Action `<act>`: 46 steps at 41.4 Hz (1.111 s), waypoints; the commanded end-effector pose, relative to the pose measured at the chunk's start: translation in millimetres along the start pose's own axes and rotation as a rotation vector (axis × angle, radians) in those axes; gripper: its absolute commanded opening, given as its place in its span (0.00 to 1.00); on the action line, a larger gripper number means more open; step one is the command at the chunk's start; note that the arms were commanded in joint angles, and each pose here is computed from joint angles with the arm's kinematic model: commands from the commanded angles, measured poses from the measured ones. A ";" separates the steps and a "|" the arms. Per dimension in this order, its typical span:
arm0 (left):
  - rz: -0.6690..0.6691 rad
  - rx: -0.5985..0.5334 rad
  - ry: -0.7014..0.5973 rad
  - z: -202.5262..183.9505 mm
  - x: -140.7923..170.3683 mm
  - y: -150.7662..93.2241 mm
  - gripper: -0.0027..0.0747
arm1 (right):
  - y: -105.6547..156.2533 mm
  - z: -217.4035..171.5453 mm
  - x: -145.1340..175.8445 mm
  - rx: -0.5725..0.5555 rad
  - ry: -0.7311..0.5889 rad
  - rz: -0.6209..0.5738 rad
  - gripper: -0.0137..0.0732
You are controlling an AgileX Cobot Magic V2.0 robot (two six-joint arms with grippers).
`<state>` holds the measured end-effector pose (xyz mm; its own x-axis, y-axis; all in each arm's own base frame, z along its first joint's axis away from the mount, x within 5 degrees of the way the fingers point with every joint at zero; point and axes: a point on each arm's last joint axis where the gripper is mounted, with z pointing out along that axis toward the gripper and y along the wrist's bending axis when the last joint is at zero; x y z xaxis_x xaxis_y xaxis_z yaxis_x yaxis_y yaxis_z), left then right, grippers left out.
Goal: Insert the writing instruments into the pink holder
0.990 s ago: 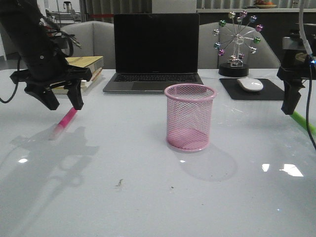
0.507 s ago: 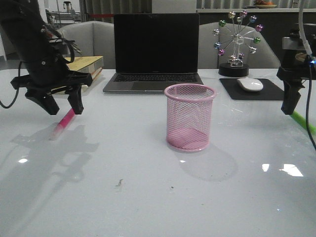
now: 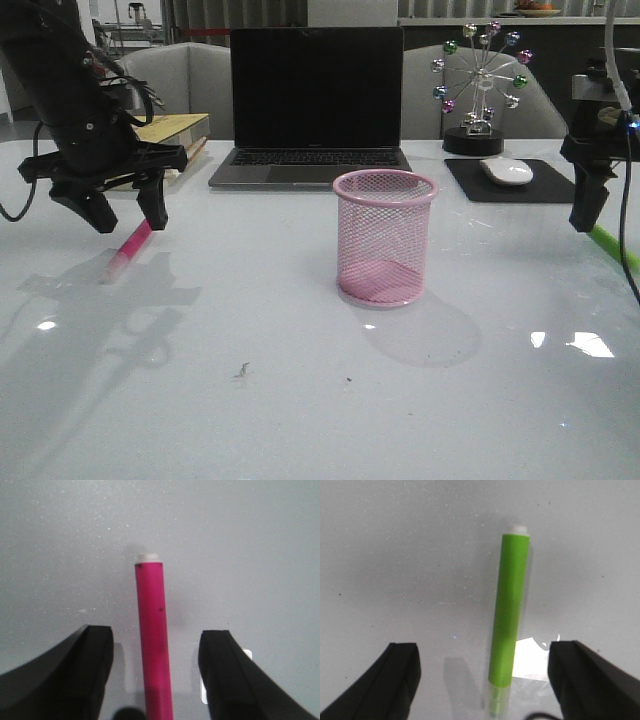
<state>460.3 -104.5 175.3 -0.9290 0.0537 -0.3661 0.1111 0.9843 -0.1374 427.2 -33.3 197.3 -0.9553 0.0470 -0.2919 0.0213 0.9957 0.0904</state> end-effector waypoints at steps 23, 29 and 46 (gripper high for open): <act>0.043 -0.014 -0.126 -35.4 -16.6 -7.9 0.61 | 0.5 -32.8 -11.4 0.003 -0.115 -0.010 0.88; 0.077 -0.039 -0.122 -35.1 -15.8 -9.6 0.61 | 0.5 -32.8 -11.4 0.003 -0.115 -0.010 0.88; 0.076 -0.024 -0.119 -34.6 -14.8 -14.9 0.61 | 0.6 -32.7 -10.9 0.001 -0.108 -0.010 0.88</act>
<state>458.6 -110.4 174.8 -0.9164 0.1397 -0.3752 0.1714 0.9838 -0.0521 427.2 -33.1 197.3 -0.9552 0.0481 -0.2921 0.0218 0.9955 0.0925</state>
